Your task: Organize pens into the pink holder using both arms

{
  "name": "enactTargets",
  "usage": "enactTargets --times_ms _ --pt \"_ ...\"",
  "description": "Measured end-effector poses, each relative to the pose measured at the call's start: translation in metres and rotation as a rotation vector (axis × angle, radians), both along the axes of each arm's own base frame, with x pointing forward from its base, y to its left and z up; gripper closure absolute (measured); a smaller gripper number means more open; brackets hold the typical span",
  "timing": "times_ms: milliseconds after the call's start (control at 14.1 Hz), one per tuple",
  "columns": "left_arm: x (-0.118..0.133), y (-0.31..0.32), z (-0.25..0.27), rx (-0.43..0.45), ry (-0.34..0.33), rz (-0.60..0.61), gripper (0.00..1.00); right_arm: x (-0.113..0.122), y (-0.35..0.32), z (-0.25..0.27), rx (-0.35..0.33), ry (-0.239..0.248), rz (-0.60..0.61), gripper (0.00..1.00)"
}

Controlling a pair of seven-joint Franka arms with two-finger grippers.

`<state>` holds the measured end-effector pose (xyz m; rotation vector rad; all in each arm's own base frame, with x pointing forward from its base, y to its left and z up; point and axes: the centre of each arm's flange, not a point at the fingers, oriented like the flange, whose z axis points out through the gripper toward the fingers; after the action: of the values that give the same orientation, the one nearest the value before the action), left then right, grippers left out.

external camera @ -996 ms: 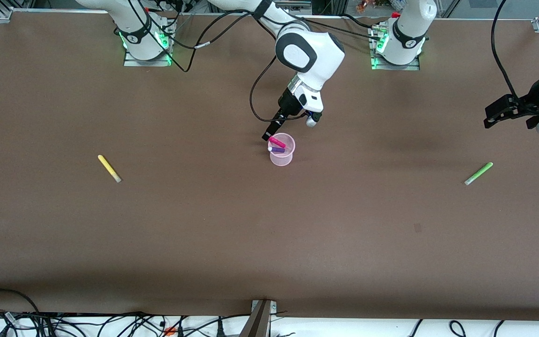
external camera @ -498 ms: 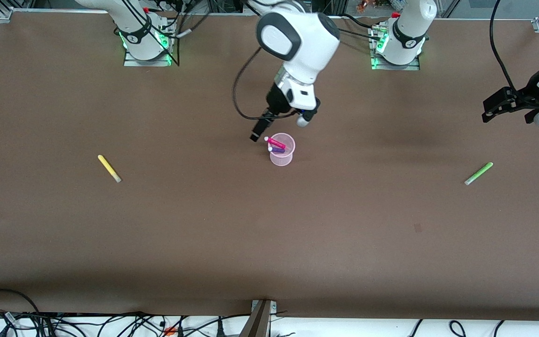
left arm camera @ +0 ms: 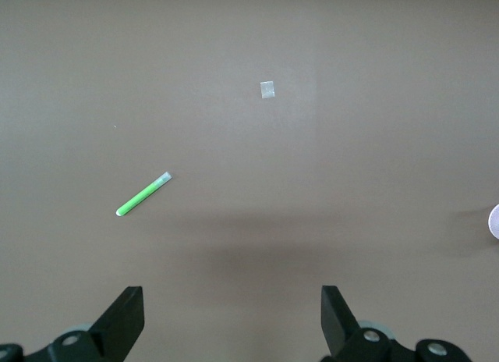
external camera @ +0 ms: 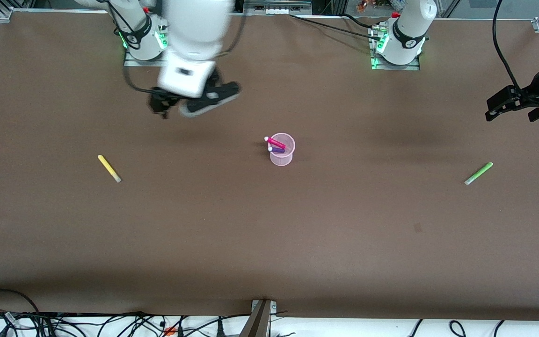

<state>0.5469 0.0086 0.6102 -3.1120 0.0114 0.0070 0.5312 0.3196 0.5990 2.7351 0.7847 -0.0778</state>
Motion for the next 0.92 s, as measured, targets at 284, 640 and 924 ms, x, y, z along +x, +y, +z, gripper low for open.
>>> enactTargets --times_ms 284,640,924 --pt "0.000 -0.003 0.000 0.000 0.001 -0.006 0.00 0.038 -0.135 0.022 0.104 0.031 -0.152 0.00" --pt "-0.002 -0.003 -0.001 0.000 0.018 -0.006 0.00 0.055 -0.194 0.025 0.155 -0.007 -0.266 0.00" --pt "-0.002 0.004 -0.002 0.000 0.019 0.008 0.00 0.062 -0.223 0.015 0.164 -0.013 -0.324 0.00"
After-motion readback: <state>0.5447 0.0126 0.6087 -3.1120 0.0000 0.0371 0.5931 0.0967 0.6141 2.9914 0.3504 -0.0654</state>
